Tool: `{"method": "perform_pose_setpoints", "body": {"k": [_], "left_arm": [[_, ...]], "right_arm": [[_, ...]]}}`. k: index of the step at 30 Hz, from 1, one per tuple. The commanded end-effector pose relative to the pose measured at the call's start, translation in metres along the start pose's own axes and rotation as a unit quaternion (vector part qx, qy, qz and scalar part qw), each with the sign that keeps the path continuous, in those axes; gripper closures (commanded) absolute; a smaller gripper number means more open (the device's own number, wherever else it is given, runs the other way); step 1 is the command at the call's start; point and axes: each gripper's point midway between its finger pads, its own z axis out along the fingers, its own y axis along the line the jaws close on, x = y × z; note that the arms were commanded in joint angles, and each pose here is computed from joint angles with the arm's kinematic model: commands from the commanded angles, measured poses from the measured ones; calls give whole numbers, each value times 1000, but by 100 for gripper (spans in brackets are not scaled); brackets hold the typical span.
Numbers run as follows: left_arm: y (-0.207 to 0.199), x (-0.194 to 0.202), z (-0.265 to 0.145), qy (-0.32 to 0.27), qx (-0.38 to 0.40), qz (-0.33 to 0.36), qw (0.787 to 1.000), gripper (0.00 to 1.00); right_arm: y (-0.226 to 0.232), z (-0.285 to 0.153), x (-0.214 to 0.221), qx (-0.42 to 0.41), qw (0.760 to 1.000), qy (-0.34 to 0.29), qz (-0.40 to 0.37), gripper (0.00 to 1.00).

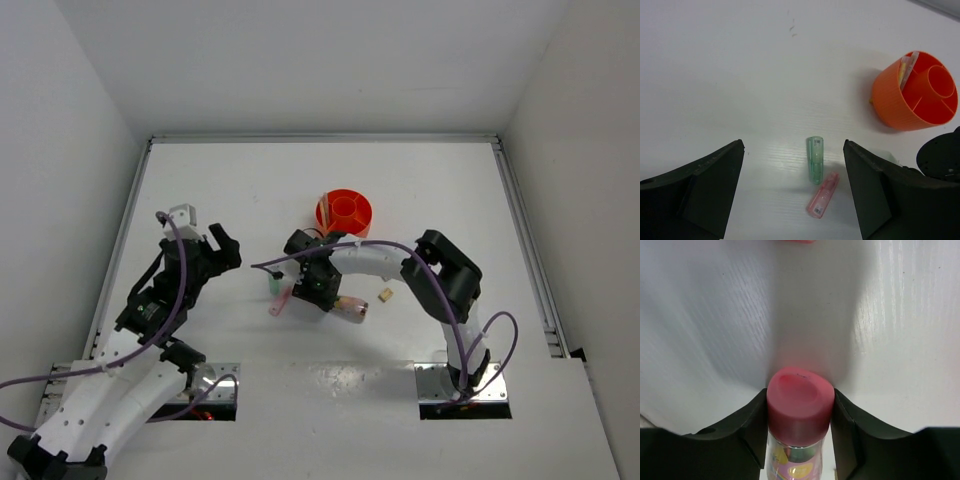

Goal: Sort the stationery into containers
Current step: Pick up the stationery from the center of the board, then place the stationery in the storage box.

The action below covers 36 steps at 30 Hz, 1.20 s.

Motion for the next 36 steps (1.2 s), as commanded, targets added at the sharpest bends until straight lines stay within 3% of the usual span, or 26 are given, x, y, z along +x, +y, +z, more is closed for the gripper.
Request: {"method": "perform_pose_setpoints", "body": {"k": [1, 5, 9, 12, 16, 17, 20, 22, 28, 34, 36], "left_arm": [[8, -21, -8, -42, -21, -24, 999, 14], [12, -22, -10, -47, -29, -28, 998, 14], [14, -27, -13, -61, -32, -38, 997, 15], [14, -27, -13, -61, -32, -38, 997, 15], [15, -24, -10, -54, -37, -34, 997, 15], [15, -24, -10, -54, -37, -34, 997, 15], [15, -23, -8, -50, -39, -32, 997, 15], [15, -23, -8, -50, -39, -32, 997, 15], [14, -20, -7, -44, -37, -30, 998, 15], [12, -19, -7, -41, -33, -30, 998, 15], [12, -19, -7, -41, -33, -30, 998, 15]], "right_arm": [[-4, -14, -12, 13, 1000, -12, 0, 96], [6, -58, -33, -10, 997, -70, -31, 100], [-7, -144, -76, 35, 975, -215, -48, 100], [-45, -212, -94, 164, 928, -335, -22, 100], [-75, -289, -105, 275, 838, -472, 7, 100], [-87, -306, -108, 318, 803, -504, 19, 100], [-125, -335, -99, 410, 743, -523, 87, 100], [-147, -334, -91, 444, 726, -510, 121, 100], [-182, -325, -93, 464, 665, -552, 194, 100], [-226, -312, -97, 455, 650, -553, 256, 100], [-233, -302, -100, 439, 667, -545, 257, 100]]}}
